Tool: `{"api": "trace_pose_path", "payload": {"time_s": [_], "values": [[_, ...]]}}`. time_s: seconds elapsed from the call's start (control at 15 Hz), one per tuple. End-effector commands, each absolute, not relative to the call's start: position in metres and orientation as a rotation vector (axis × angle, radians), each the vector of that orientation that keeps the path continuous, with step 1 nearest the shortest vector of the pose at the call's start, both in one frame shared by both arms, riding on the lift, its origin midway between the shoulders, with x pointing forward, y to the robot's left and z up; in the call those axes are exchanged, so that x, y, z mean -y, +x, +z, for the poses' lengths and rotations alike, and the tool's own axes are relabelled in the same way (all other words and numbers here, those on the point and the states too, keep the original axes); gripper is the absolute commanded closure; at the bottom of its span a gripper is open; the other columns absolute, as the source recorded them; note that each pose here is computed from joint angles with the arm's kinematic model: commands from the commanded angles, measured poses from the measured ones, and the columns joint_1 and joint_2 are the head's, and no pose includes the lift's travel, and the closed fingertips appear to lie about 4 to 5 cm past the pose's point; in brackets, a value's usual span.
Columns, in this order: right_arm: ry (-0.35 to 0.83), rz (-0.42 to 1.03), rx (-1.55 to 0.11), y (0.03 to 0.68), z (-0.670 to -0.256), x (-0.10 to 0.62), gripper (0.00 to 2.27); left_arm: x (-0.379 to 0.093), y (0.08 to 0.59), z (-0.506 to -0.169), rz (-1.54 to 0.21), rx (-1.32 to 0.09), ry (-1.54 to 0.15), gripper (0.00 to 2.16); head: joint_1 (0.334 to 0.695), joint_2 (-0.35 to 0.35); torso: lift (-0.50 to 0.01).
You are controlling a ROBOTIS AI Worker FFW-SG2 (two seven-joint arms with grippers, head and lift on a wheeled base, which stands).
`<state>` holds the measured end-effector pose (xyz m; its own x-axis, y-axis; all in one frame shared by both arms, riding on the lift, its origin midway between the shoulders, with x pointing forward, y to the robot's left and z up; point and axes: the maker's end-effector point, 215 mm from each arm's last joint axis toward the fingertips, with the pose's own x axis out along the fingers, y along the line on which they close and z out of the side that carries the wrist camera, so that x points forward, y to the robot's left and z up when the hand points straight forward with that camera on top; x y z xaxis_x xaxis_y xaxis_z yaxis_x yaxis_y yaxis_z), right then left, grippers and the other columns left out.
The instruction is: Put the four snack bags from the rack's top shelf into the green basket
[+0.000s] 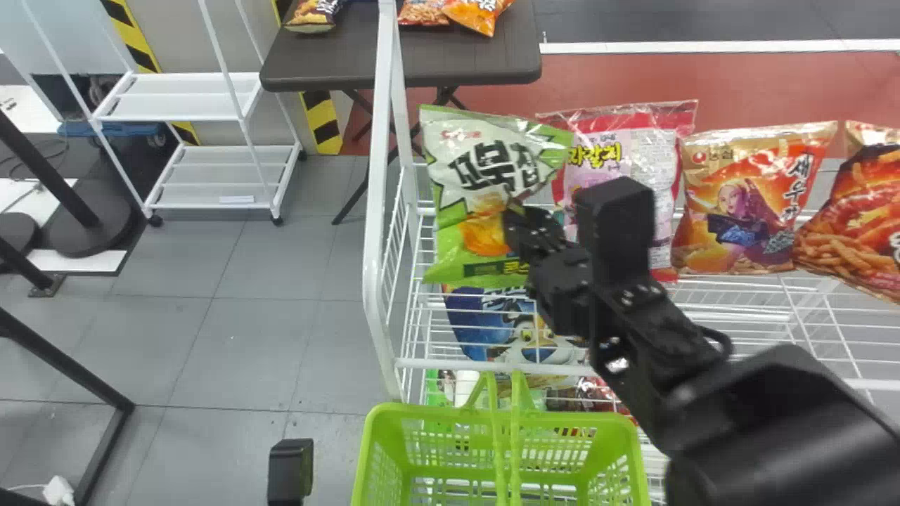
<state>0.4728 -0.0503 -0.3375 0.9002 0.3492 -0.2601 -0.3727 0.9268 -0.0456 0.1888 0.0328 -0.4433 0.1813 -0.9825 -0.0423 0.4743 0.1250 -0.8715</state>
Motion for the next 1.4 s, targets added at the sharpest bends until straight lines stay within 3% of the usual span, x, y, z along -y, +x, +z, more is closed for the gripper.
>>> {"api": "trace_pose_path", "payload": {"time_s": [0.0,0.2,0.27,0.6,0.87,1.2,1.33], "values": [[-0.133,0.311,-0.236,0.436,-0.320,0.100,2.01,-0.034,0.190,-0.442,-1.223,-0.755,-0.851,2.12,0.695,-0.025,0.000],[-0.127,0.257,-0.268,0.385,-0.316,0.155,2.02,-0.034,0.192,-0.443,-1.216,-0.751,-0.857,2.12,0.695,-0.123,0.000],[-0.114,0.240,-0.308,0.370,-0.321,0.171,2.01,-0.034,0.192,-0.443,-1.213,-0.749,-0.858,2.12,0.695,-0.190,0.000],[-0.103,0.214,-0.601,0.292,-0.397,0.201,2.01,-0.029,0.194,-0.442,-1.212,-0.742,-0.863,2.12,0.695,-0.350,0.000],[-0.003,0.301,-0.865,0.231,-0.472,0.176,2.01,-0.028,0.192,-0.440,-1.218,-0.737,-0.868,2.12,0.695,-0.350,0.000],[0.053,0.430,-0.941,0.215,-0.510,0.113,2.00,-0.027,0.191,-0.439,-1.218,-0.738,-0.868,2.12,0.695,-0.350,0.000],[0.043,0.466,-0.969,0.214,-0.523,0.095,1.98,-0.027,0.191,-0.438,-1.220,-0.735,-0.865,2.12,0.695,-0.299,0.000]]}}
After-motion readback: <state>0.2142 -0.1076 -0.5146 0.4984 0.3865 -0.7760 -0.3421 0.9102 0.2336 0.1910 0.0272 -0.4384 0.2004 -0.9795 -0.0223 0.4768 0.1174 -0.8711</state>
